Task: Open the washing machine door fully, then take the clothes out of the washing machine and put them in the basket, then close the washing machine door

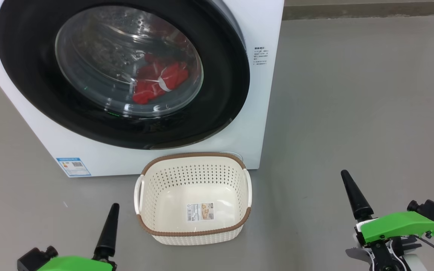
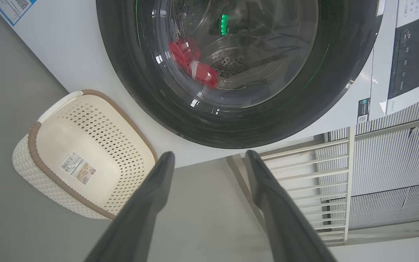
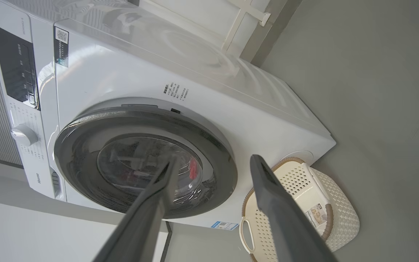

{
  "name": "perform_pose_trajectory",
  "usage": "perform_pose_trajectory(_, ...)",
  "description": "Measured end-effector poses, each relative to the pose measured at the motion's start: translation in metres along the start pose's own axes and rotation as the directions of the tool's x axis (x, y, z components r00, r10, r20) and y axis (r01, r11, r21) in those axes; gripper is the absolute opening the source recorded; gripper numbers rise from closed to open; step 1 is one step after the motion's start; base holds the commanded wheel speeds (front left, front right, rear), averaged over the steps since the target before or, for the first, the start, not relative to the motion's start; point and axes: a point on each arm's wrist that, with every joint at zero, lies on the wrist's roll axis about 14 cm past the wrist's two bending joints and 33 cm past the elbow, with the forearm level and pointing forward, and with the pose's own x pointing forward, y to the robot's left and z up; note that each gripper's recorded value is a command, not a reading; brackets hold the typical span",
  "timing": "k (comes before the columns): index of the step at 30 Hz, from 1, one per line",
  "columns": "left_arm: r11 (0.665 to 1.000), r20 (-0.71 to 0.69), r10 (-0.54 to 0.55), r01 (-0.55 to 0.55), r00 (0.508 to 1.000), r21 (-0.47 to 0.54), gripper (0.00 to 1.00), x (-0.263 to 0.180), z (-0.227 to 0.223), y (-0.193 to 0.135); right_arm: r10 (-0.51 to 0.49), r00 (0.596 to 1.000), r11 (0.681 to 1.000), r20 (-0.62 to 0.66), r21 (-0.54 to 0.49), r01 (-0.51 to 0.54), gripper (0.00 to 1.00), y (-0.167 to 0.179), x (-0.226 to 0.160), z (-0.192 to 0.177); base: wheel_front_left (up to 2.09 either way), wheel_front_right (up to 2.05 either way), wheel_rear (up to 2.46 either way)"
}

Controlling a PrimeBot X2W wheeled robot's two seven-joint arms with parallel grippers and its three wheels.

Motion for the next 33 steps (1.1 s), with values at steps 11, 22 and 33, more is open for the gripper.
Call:
perform_pose_trajectory(11, 0.989, 0.012, -0.029, 0.027, 1.0, 0.143, 1.0, 0.007, 0.001, -0.012, 0.022, 1.0, 0.986, -0.012, -0.163, -0.024, 1.0, 0.007, 0.005, -0.005, 0.0, 0.0, 0.0)
perform_pose_trajectory(22, 0.964, 0.016, -0.05, 0.044, 0.999, 0.262, 1.0, 0.008, -0.001, -0.019, 0.057, 0.998, 0.95, -0.014, -0.307, -0.058, 1.0, 0.018, 0.009, -0.006, 0.0, 0.0, 0.0)
perform_pose_trajectory(33, 0.913, 0.029, -0.098, 0.078, 0.995, 0.401, 1.0, 0.01, 0.001, -0.033, 0.091, 0.996, 0.889, -0.02, -0.449, -0.09, 1.0, 0.027, 0.011, -0.008, 0.0, 0.0, 0.0)
